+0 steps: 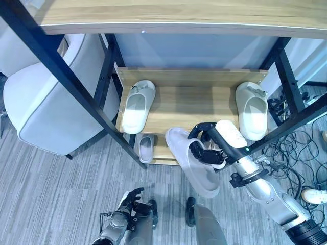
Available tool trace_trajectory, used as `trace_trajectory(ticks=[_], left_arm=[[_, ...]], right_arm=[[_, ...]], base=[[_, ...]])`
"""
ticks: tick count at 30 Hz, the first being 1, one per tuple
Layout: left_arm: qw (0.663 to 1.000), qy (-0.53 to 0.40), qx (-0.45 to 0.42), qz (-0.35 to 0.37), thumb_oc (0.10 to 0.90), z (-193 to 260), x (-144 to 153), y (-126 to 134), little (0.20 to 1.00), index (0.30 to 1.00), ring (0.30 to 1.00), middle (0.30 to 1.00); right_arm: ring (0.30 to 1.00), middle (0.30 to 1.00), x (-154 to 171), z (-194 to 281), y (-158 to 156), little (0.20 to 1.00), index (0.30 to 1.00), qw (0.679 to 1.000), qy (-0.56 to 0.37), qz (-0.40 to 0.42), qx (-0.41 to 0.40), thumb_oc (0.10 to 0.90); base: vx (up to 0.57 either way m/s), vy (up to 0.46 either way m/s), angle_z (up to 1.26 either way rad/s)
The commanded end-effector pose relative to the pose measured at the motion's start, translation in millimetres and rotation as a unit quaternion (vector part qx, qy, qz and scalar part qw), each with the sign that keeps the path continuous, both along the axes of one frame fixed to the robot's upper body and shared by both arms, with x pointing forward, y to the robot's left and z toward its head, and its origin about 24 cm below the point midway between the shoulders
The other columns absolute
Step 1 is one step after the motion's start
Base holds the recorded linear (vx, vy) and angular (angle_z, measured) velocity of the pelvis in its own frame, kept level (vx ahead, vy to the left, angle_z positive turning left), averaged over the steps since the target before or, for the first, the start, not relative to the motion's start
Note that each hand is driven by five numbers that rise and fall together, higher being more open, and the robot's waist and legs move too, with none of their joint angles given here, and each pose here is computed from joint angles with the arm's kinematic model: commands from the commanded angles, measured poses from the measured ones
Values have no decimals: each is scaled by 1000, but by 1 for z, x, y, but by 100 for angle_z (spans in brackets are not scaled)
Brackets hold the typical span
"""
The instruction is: Arrange the slippers neatly on the shoe rack.
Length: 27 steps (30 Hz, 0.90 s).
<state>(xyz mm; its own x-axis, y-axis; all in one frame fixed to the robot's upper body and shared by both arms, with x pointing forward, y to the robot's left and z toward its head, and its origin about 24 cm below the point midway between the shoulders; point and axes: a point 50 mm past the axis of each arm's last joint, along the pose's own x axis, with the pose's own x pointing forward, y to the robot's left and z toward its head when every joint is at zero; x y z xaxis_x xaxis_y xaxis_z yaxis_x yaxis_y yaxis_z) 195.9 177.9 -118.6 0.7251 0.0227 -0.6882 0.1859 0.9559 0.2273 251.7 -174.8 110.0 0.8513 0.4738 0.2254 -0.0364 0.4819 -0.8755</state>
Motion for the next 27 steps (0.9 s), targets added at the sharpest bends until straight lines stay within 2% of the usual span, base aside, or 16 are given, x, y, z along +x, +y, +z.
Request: trace_trajectory(ticks=[1, 8, 16, 21, 24, 27], left_arm=[[1000, 9, 13, -8, 800, -6, -14, 2, 900, 900, 900, 900], [1000, 9, 23, -12, 800, -5, -12, 5, 900, 900, 900, 900], [999, -33, 14, -6, 800, 7, 3, 1, 900, 900, 900, 900], [998, -56, 3, 3, 800, 14, 11, 0, 900, 900, 900, 900], [994, -106, -14, 5, 800, 31, 28, -5, 900, 900, 900, 900], [987, -156, -24, 3, 800, 51, 46, -10, 900, 900, 900, 900]], right_arm=[[300, 300, -14, 19, 22, 300, 300, 996, -38, 71, 28, 400], [300, 300, -11, -5, 25, 300, 300, 997, 22, 73, 11, 400], [300, 300, 12, -51, 6, 300, 300, 995, 76, -23, -54, 400], [300, 300, 21, -48, 6, 300, 300, 995, 51, -35, -77, 400], [300, 300, 32, -30, 6, 300, 300, 994, -5, -43, -97, 400], [300, 300, 40, 2, 7, 300, 300, 992, -81, -49, -82, 400]], base=[[20, -19, 22], [3, -2, 14], [-67, 18, 2], [-73, 5, 5], [-66, 4, 11], [-79, 15, 17]])
